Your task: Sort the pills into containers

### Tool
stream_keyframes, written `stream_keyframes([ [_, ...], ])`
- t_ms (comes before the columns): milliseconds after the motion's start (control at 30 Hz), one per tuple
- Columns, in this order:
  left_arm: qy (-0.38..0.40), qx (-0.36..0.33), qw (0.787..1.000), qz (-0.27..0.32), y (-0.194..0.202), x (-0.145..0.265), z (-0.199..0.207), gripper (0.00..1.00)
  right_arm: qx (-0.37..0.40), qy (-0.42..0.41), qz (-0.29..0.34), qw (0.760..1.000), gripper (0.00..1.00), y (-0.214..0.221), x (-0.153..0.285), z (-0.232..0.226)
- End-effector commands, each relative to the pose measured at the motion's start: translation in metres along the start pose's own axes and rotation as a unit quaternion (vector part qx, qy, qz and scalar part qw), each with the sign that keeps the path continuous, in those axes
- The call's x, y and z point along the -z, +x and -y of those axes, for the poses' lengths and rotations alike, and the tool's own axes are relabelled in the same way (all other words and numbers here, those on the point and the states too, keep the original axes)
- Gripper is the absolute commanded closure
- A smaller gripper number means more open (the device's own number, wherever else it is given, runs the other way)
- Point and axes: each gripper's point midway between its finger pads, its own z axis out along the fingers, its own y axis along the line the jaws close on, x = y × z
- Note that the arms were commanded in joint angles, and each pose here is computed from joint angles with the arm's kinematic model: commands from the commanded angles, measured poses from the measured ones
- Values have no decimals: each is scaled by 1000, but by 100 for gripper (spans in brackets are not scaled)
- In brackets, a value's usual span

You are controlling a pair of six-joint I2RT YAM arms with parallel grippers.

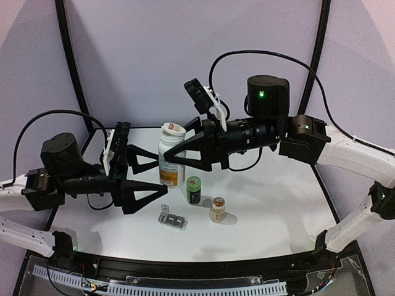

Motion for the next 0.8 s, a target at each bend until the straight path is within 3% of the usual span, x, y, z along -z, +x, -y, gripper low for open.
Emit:
stream_keyframes([
  [0,20,23,999,-19,6,-5,6,1,19,-43,28,999,83,-20,-4,-12],
  [200,20,23,999,-17,3,-12,5,1,12,-20,20,1000,84,-17,-10,-1],
  [300,17,22,999,-19,3,-13,4,7,10,-20,16,1000,84,-14,-12,1],
  [533,13,23,999,-30,7,-15,2,66,7,-23,24,999,78,-18,-10,-1],
  [700,15,19,1000,-8,-2,-14,3,85,3,-25,26,999,42,-11,-9,-2],
  [767,14,18,1000,7,-7,-13,3,89,4,-28,28,999,36,-5,-8,-3],
])
